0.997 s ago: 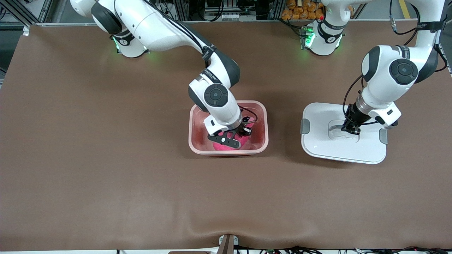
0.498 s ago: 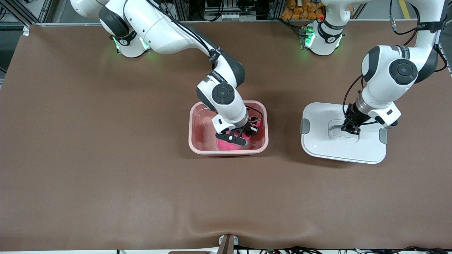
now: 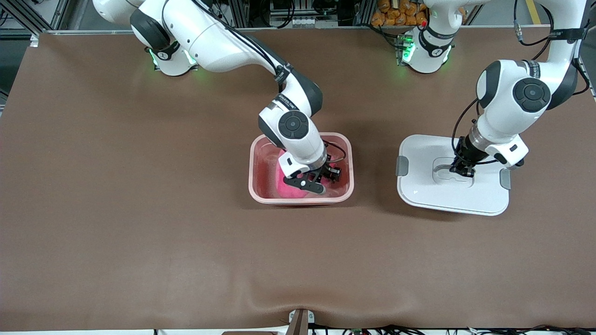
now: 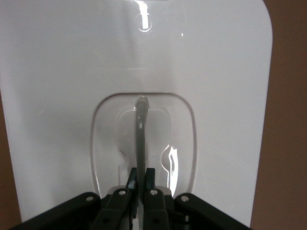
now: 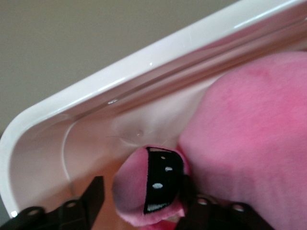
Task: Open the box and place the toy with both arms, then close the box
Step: 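Open the right gripper to release the toy and raise it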
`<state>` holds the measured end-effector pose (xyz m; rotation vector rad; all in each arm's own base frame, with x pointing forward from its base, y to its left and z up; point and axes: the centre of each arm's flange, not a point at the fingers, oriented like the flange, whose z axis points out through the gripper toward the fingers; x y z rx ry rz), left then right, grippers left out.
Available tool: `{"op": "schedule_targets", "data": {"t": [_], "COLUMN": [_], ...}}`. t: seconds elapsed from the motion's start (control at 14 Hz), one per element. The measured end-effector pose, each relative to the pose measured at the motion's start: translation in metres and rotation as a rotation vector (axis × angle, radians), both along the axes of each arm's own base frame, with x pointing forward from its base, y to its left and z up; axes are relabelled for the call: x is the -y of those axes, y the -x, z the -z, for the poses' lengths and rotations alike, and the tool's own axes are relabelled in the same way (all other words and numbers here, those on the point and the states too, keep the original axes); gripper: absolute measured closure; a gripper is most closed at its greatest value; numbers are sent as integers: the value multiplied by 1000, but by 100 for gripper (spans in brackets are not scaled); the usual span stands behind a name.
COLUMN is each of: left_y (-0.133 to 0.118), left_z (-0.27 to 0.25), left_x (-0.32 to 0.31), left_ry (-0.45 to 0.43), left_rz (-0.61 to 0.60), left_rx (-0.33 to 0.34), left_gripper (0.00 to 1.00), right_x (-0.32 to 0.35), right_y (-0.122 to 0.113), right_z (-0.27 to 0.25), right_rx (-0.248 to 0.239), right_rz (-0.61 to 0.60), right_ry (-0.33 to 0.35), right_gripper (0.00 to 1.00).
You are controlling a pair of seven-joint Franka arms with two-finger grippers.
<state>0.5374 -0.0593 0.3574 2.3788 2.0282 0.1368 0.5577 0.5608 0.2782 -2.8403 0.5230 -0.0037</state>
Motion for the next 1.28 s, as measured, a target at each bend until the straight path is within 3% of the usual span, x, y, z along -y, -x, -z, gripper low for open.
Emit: {"op": "schedule_targets", "data": {"t": [0.14,0.36,0.71,1.28], "left_y": [0,0,-1,-19], "left_z": [0,0,-2,-44], "left_x": [0,0,0,5], "left_ry": [0,0,0,-10], "left_rz": [0,0,0,-3], "left_rx": [-1,-2,3,-14], "left_gripper": [93,93,93,93], "right_x": [1,1,0,37], "right_y": [-1,0,-4,-28], "right_z": [-5,-7,-35,-104], "right_rx": [-5,-19,-2,-47], "right_rz": [-2,-7,-2,33], "right_ry": [5,17,-9,14], "right_gripper": [1,0,0,0]}}
